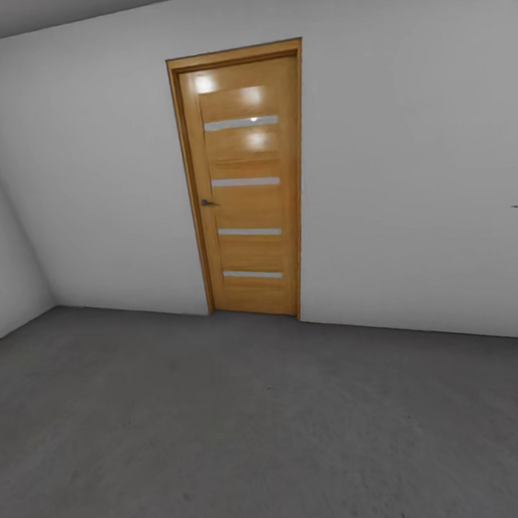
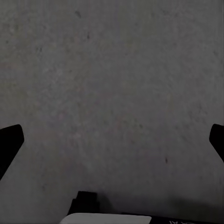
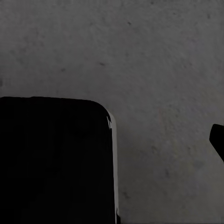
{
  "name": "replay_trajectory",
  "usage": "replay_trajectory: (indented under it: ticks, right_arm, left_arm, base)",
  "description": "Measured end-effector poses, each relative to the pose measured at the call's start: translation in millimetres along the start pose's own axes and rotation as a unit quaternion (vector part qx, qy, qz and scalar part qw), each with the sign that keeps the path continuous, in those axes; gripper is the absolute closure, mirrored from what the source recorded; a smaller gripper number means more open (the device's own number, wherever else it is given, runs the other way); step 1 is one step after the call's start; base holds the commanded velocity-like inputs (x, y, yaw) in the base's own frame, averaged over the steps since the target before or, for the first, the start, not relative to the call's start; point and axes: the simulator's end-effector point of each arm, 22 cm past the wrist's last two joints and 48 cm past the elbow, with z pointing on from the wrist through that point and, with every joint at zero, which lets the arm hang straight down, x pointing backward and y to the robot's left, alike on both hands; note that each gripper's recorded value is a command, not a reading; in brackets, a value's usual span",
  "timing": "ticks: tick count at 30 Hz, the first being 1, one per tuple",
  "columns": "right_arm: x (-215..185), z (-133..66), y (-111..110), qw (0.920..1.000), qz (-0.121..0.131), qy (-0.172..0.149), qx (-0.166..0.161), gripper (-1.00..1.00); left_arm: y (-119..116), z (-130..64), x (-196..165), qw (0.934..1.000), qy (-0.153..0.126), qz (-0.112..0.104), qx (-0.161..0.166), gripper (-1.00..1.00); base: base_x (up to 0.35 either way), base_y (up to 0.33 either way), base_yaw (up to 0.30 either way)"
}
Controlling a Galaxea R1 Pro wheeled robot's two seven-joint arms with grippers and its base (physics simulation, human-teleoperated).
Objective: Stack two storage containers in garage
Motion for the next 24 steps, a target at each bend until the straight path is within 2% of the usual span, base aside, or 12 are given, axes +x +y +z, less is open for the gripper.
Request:
replay_trajectory:
  ticks: [15, 24]
  right_arm:
    - [0.0, 0.0, 0.0, 1.0000, 0.000, 0.000, 0.000, -1.00]
    - [0.0, 0.1, 0.0, 1.0000, 0.000, 0.000, 0.000, -1.00]
  left_arm:
    - [0.1, 0.0, 0.1, 1.0000, 0.000, 0.000, 0.000, -1.00]
    - [0.3, 0.0, 0.2, 1.0000, 0.000, 0.000, 0.000, -1.00]
  base:
    - [0.257, 0.222, -0.244]
    - [0.240, 0.250, -0.045]
